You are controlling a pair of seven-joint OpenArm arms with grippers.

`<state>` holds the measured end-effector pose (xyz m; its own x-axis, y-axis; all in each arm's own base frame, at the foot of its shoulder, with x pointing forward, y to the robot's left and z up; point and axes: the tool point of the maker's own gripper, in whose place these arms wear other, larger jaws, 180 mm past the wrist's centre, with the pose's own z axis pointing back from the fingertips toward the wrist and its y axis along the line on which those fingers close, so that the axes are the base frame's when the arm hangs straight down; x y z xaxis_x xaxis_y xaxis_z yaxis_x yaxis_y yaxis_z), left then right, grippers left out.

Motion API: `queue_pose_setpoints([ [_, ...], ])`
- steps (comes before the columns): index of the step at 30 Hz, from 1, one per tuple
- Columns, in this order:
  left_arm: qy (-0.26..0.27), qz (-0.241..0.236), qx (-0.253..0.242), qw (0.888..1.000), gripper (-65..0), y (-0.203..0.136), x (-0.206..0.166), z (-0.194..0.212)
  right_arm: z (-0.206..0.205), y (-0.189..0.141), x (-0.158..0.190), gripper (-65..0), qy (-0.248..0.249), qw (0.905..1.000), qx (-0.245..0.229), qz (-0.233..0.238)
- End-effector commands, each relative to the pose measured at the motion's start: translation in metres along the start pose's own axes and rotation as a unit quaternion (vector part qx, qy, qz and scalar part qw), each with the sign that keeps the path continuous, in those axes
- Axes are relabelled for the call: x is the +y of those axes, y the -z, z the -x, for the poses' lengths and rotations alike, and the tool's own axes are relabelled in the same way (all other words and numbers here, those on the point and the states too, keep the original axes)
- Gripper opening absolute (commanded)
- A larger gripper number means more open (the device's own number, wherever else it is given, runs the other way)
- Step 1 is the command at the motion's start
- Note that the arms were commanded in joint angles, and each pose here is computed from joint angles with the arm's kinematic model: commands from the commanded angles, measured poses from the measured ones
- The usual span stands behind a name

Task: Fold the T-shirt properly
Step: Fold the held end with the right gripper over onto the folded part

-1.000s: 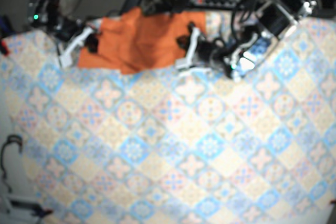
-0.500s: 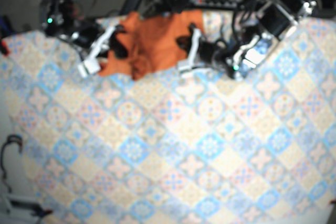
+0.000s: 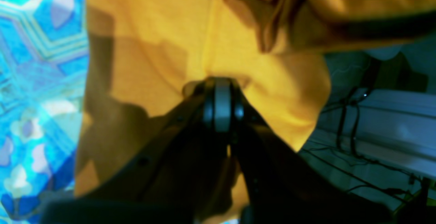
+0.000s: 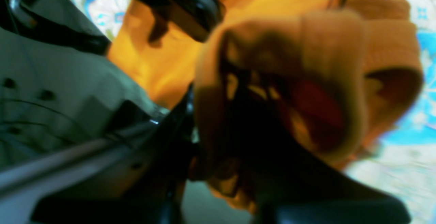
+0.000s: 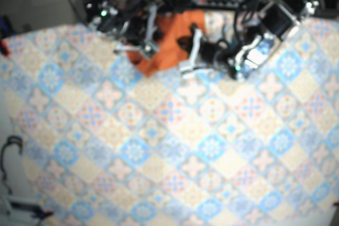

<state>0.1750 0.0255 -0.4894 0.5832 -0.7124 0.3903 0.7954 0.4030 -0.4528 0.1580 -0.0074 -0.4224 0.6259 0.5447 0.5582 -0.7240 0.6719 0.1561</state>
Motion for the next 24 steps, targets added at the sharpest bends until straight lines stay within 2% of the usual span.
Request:
queue_pose_setpoints([
  [1, 0.001, -0.055, 0.079, 0.995, -65.0, 0.003, 0.018, 0.035, -0.018, -0.003, 0.001, -65.0, -0.014, 0.9995, -0.028, -0.005],
  [6, 0.001, -0.055, 0.079, 0.995, -65.0, 0.003, 0.018, 0.035, -0.034, 0.0, 0.002, -65.0, -0.046, 0.9982, -0.037, -0.005],
  [9, 0.001, -0.055, 0.079, 0.995, -65.0, 0.003, 0.018, 0.035, -0.038, 0.005, 0.001, -65.0, -0.098, 0.9949, -0.021, 0.016],
  [13, 0.001, -0.055, 0.079, 0.995, -65.0, 0.003, 0.018, 0.035, -0.048, 0.014, 0.013, -65.0, -0.198, 0.9794, 0.002, 0.039],
  [17, 0.001, -0.056, 0.08, 0.995, -65.0, 0.003, 0.019, 0.036, -0.063, 0.021, 0.03, -65.0, -0.279, 0.9584, 0.005, 0.059],
  [21, 0.001, -0.059, 0.084, 0.995, -65.0, 0.003, 0.021, 0.038, -0.073, 0.022, 0.031, -65.0, -0.309, 0.9482, 0.004, 0.076],
  [24, 0.005, -0.07, 0.1, 0.992, -65.0, 0.003, 0.026, 0.046, -0.074, 0.022, 0.032, -65.0, -0.31, 0.9477, 0.004, 0.077],
])
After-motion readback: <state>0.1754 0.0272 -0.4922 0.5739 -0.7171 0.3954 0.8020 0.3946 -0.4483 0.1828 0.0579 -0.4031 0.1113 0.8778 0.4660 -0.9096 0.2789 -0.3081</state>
